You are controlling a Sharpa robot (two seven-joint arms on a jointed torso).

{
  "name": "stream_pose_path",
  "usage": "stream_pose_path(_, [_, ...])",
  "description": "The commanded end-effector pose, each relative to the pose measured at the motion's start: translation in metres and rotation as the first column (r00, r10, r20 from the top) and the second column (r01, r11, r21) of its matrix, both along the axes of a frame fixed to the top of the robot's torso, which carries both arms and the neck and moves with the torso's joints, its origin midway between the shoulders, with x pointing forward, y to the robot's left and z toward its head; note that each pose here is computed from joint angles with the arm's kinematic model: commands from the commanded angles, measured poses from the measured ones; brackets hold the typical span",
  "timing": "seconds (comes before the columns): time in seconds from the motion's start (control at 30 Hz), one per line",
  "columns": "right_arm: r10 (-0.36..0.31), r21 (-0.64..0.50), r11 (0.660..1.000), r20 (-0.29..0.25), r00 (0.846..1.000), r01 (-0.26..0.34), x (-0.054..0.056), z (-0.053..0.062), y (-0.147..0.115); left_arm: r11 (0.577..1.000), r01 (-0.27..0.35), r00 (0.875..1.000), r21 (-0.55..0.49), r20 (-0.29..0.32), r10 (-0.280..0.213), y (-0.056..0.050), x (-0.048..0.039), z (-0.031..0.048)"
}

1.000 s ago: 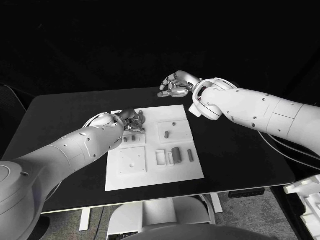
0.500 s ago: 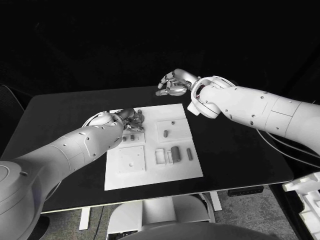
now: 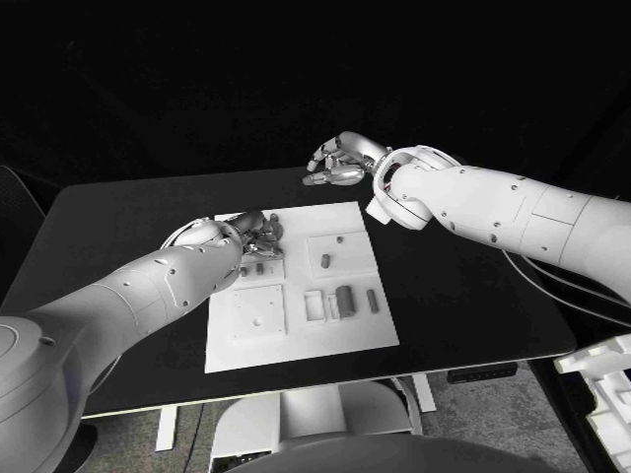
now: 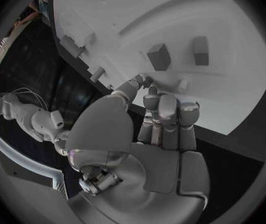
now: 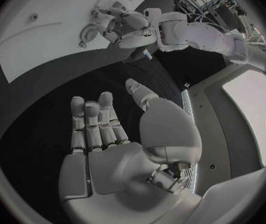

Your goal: Assemble the parts on the task board

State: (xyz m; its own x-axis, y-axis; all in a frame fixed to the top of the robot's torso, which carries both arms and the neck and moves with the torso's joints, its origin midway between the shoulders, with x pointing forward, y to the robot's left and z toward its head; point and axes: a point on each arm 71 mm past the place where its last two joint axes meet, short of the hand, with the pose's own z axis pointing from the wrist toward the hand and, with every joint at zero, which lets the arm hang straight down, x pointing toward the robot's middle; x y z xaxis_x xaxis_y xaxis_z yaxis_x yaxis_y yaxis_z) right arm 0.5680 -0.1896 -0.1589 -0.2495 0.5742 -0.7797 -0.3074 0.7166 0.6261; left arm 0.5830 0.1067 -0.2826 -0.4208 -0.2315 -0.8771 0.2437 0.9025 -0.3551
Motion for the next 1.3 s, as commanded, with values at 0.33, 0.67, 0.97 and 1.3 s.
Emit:
stream_pose_path(0.33, [0.01, 0.003, 1.0, 0.004, 1.0, -0.01, -0.001, 0.0019, 0.0033, 1.0, 0.005, 1.0, -0.006, -0.012, -0.005, -0.0021, -0.0004, -0.0003])
stream_pose_path(0.67, [0.011, 0.003, 1.0, 0.008, 1.0, -0.011, -0.0009, 0.0038, 0.0039, 1.0, -0.006, 1.0, -0.007, -0.01, 0.006, -0.002, 0.0002, 0.0001])
stream_pose_path(0.97, [0.012, 0.003, 1.0, 0.008, 1.0, -0.012, -0.0007, 0.0039, 0.0048, 1.0, 0.0, 1.0, -0.01, -0.019, 0.0, -0.0044, -0.0002, 0.0])
stream_pose_path(1.3, [0.013, 0.003, 1.0, 0.009, 1.0, -0.013, -0.0007, 0.0046, 0.0053, 1.0, 0.008, 0.999, -0.009, -0.033, -0.008, -0.0068, -0.001, -0.0008])
